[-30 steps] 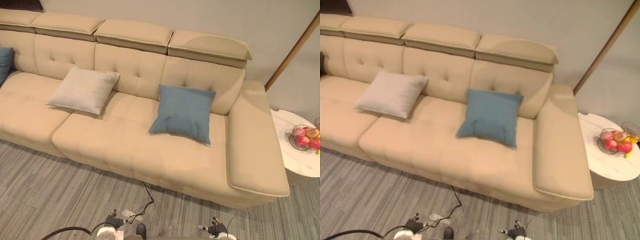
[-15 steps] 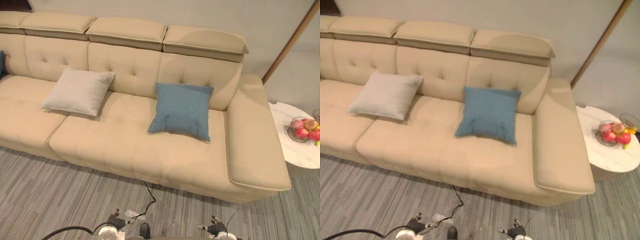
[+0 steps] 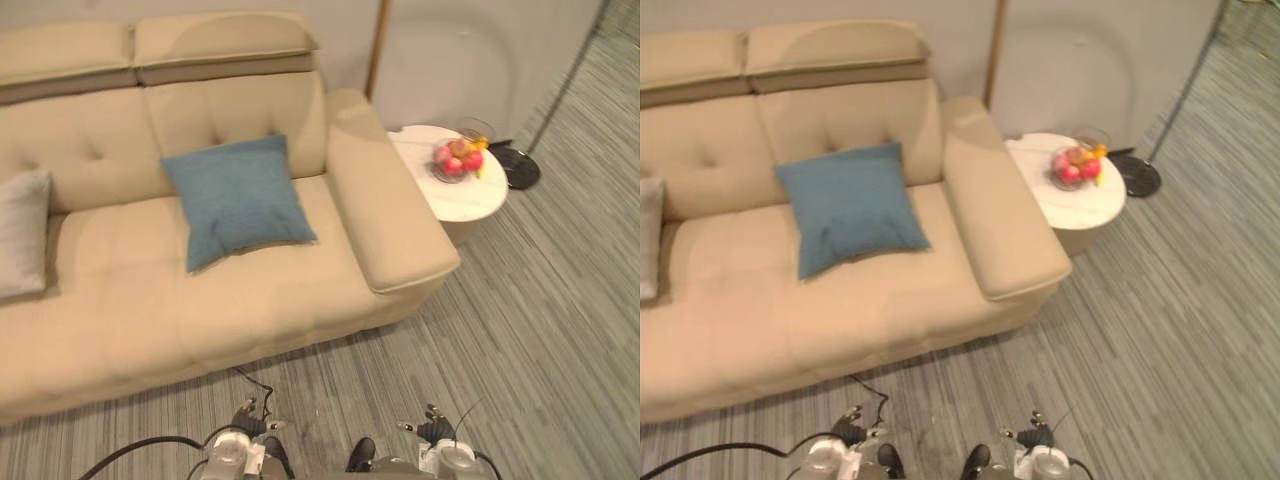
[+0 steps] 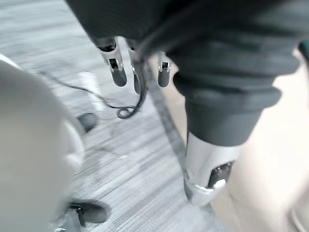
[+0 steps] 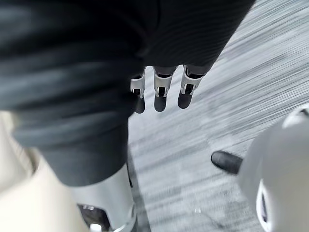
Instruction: Pick up cushions and gather them together orderly.
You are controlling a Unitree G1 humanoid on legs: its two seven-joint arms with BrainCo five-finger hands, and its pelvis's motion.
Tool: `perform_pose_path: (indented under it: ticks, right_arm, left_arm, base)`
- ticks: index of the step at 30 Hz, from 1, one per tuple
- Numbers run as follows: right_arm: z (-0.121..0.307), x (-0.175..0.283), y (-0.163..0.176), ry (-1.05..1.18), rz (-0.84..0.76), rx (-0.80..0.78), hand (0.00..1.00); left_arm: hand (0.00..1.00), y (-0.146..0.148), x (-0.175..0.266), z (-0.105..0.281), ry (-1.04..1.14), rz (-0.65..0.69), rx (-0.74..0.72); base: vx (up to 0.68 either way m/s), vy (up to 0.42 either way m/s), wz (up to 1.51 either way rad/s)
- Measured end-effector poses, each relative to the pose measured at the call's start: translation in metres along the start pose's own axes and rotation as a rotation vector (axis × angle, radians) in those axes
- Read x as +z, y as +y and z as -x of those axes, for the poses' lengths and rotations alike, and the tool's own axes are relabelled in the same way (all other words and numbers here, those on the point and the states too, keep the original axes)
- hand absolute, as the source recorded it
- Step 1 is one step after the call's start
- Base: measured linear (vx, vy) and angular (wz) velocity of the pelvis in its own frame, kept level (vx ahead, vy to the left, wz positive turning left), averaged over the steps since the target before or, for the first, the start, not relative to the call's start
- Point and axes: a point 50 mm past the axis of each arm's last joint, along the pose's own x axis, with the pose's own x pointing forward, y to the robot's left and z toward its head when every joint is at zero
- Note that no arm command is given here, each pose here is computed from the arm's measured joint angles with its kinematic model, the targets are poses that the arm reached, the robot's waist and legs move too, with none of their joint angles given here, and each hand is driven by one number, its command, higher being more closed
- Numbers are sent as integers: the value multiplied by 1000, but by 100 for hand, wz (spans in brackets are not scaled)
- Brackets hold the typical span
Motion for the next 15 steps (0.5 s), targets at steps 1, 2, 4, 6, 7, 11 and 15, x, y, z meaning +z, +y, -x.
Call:
perform_pose_path:
  ticks: [1, 2, 4, 6, 7, 11, 15]
  right_arm:
    - [1, -5, -2, 16, 4, -4, 0]
    - [3, -13, -4, 42, 9, -8, 0]
    - [5, -20, -4, 68, 8, -8, 0]
    - [5, -21, -5, 69, 2, -14, 0]
    - [6, -24, -7, 77, -7, -21, 0]
    - [8, -29, -13, 93, -37, -47, 0]
    - [7, -28, -12, 89, -42, -46, 0]
  left_arm:
    - [0, -2, 0, 0, 2, -9, -7]
    - [0, -2, 0, 0, 2, -14, -11]
    - [0, -4, 0, 0, -1, -31, -18]
    - [0, -5, 0, 0, 1, -37, -22]
    - [0, -6, -2, 1, 7, -42, -26]
    - [0, -5, -4, 1, 12, -47, -23]
    - [0, -1, -16, 5, 47, -43, -11]
  base:
    - [-45, -78, -40]
    - [-45, -78, -34]
    - [-15, -82, -18]
    - [6, -50, 2]
    - [34, -15, 25]
    - [66, 18, 30]
    - [86, 44, 5]
